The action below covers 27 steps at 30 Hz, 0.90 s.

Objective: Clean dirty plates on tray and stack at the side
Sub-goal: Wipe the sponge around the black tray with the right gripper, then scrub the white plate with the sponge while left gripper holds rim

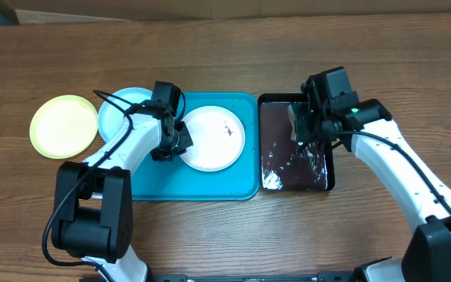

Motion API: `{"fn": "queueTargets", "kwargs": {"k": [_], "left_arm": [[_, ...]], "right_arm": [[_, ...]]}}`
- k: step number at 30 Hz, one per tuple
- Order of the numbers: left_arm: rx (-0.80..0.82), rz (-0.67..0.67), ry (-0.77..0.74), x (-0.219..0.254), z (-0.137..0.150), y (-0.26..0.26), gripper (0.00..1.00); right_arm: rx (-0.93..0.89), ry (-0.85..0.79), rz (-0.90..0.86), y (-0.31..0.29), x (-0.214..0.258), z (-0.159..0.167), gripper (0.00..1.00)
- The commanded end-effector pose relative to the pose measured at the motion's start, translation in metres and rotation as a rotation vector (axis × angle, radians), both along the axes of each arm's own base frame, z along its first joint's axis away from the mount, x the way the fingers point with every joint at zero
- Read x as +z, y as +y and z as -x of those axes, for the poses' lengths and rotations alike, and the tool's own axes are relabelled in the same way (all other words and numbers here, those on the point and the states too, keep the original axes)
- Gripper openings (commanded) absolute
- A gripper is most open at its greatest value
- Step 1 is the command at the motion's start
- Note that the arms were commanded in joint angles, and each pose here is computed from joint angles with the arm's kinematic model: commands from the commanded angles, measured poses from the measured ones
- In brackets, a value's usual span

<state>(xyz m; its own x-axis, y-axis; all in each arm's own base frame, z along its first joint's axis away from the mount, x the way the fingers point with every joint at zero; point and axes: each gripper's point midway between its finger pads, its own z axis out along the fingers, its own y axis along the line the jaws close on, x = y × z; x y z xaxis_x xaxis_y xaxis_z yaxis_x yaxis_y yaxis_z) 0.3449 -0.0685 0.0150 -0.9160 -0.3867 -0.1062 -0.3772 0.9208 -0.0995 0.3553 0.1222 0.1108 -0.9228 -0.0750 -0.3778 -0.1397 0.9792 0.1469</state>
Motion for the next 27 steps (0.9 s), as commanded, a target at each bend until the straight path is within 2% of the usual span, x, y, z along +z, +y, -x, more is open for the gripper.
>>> {"fn": "queueTargets", "kwargs": {"k": [1,8,11,18,27], "left_arm": [[0.003,-0.002,0.015,-0.005,0.002,0.0,0.04],[0.0,0.017,0.019,-0.005,0.002,-0.003,0.04],[-0.001,0.02,0.019,-0.005,0.002,-0.004,0.04],[0.0,0.022,0.014,-0.005,0.001,-0.004,0.04],[-0.001,0.022,0.013,-0.005,0.001,-0.004,0.04]], "right_arm": [[-0.019,-0.059,0.042,-0.005,0.026,-0.012,0.04],[-0.006,-0.158,-0.015,0.007,0.106,-0.03,0.04],[0.006,-0.18,-0.049,0.013,0.12,-0.032,0.04],[0.074,-0.127,-0.103,0.04,0.104,-0.031,0.04],[0.09,-0.003,0.037,0.066,0.036,-0.032,0.04]]}}
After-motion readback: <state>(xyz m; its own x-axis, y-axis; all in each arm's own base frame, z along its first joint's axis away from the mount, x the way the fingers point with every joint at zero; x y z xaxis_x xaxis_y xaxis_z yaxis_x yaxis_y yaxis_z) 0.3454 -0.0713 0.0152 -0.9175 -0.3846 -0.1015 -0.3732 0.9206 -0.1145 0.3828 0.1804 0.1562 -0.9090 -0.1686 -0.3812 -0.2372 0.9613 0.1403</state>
